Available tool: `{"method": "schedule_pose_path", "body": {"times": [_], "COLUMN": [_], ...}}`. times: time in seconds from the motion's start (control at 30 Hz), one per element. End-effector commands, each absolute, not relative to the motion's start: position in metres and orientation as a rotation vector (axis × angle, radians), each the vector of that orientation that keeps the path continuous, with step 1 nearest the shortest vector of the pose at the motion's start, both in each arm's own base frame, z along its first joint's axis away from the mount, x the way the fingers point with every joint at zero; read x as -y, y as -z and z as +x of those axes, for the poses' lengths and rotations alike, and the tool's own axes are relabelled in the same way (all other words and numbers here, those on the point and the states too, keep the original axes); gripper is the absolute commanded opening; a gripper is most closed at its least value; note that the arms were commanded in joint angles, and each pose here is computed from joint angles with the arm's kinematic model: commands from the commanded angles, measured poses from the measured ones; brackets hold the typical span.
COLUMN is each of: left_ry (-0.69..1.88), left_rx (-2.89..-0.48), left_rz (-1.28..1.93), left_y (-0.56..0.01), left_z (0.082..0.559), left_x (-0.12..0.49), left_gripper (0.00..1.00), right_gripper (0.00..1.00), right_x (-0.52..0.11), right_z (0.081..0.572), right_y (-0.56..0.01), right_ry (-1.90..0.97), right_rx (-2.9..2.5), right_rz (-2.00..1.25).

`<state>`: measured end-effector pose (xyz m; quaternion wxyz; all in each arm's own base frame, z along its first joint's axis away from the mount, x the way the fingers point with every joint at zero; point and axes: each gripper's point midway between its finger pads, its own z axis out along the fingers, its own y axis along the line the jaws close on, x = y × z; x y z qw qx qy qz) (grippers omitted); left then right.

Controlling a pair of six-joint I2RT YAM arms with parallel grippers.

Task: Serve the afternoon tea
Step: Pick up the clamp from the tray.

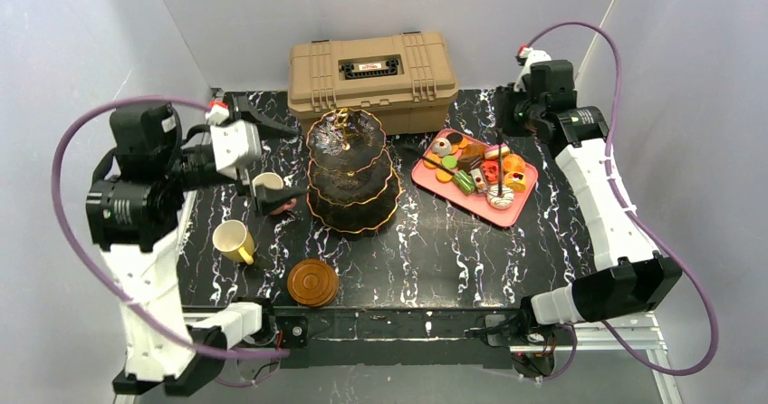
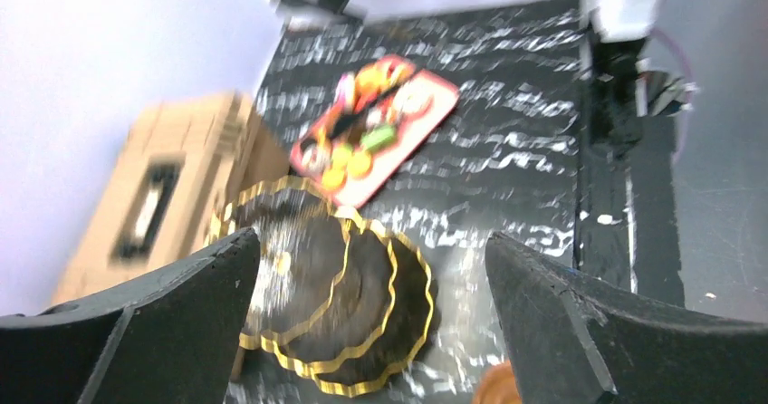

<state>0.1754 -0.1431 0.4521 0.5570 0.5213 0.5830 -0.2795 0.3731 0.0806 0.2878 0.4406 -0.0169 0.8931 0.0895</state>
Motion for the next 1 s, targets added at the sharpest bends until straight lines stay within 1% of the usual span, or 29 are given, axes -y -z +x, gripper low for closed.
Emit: {"method": "schedule_pose_path", "body": {"times": [0.0,0.03,0.1,0.23,0.37,0.5,0.6,0.7,0.8,0.87,0.97], "left_ry": [0.798,0.837,0.826,0.655,0.456,0.321,0.248,0.240,0.244,0.222,0.225], "left_rx": [-1.200,-1.192,-1.231,-1.268,-1.208,-1.167,-1.191,-1.250,-1.304,-1.328,-1.365], "left_rz": [1.324,1.377,1.488,1.784,1.931,2.031,2.103,2.165,2.212,2.231,2.236], "left_y": [-0.474,-0.467,-0.440,-0.378,-0.357,-0.338,-0.321,-0.308,-0.295,-0.286,-0.278], "left_z": [0.176,0.168,0.166,0.166,0.187,0.206,0.219,0.223,0.224,0.229,0.231], "left_x": [0.187,0.201,0.221,0.249,0.268,0.288,0.292,0.291,0.289,0.289,0.290], "left_gripper": [0.93,0.93,0.93,0.93,0.93,0.89,0.78,0.67,0.51,0.47,0.46], "right_gripper": [0.01,0.01,0.01,0.01,0.01,0.01,0.01,0.02,0.02,0.02,0.03], "right_x": [-0.127,-0.135,-0.147,-0.152,-0.152,-0.149,-0.148,-0.148,-0.150,-0.152,-0.159], "right_z": [0.337,0.332,0.323,0.315,0.313,0.313,0.314,0.315,0.316,0.317,0.315], "right_y": [-0.301,-0.300,-0.301,-0.302,-0.296,-0.291,-0.291,-0.294,-0.297,-0.298,-0.300], "right_ry": [-0.318,-0.334,-0.360,-0.378,-0.364,-0.332,-0.316,-0.314,-0.326,-0.334,-0.381], "right_rx": [-2.303,-2.318,-2.339,-2.345,-2.377,-2.402,-2.406,-2.399,-2.393,-2.390,-2.390], "right_rz": [-0.117,-0.138,-0.175,-0.207,-0.242,-0.264,-0.278,-0.298,-0.303,-0.307,-0.323]}}
